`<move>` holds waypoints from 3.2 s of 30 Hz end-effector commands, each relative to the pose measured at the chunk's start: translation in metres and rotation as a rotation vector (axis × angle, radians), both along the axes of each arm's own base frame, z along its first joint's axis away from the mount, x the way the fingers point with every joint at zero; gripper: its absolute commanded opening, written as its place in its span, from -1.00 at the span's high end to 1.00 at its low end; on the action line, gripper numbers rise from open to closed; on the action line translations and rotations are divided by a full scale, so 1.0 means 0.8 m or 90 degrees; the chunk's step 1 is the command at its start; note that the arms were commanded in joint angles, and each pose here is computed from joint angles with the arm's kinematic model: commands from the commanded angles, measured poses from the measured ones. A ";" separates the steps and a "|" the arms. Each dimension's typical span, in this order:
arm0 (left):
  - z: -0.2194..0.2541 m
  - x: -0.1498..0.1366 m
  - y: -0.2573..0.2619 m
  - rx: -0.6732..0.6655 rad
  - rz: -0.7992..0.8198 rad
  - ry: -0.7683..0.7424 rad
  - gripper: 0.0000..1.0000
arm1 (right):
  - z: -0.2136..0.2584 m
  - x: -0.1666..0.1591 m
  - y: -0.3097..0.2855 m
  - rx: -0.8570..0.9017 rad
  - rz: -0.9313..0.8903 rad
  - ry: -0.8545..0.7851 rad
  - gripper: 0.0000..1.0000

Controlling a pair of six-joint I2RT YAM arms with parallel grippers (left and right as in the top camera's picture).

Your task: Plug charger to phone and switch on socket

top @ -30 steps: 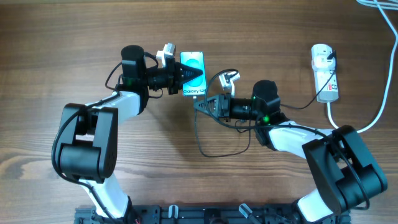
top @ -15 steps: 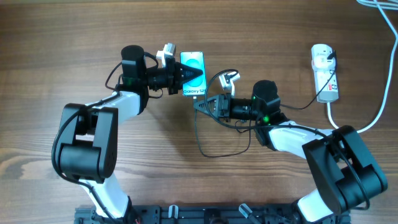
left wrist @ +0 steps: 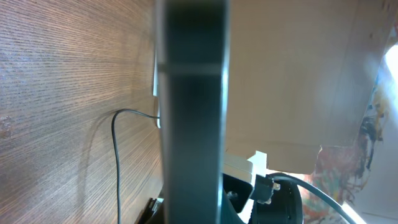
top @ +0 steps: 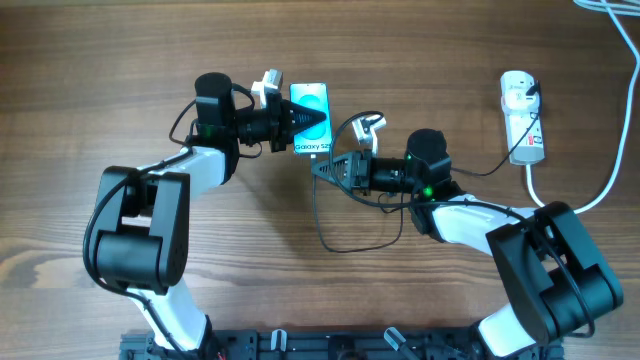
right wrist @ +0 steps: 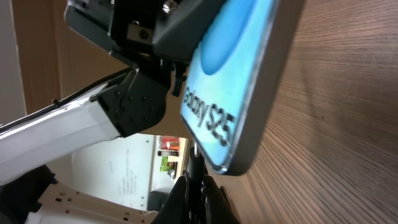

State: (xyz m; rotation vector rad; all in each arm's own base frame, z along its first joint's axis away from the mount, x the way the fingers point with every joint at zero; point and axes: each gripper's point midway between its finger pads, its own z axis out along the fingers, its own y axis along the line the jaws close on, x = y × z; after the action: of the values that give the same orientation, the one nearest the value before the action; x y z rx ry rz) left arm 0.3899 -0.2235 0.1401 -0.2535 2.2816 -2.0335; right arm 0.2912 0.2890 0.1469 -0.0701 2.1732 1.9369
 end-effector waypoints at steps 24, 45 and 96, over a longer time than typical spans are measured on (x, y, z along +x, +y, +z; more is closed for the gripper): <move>0.008 0.002 -0.002 -0.004 -0.005 -0.014 0.92 | 0.004 0.000 -0.005 0.003 -0.004 0.011 0.91; 0.008 0.003 -0.002 -0.002 0.000 -0.015 0.92 | 0.006 0.000 -0.008 0.006 0.001 0.013 0.91; 0.007 -0.001 -0.011 0.000 -0.007 -0.015 0.92 | 0.006 -0.005 -0.007 0.008 0.014 0.013 0.91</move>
State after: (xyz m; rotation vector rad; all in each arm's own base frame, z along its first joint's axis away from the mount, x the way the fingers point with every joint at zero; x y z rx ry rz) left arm 0.3902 -0.2259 0.1394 -0.2616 2.2842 -2.0280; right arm 0.2894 0.2854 0.1445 -0.0444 2.2034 1.9628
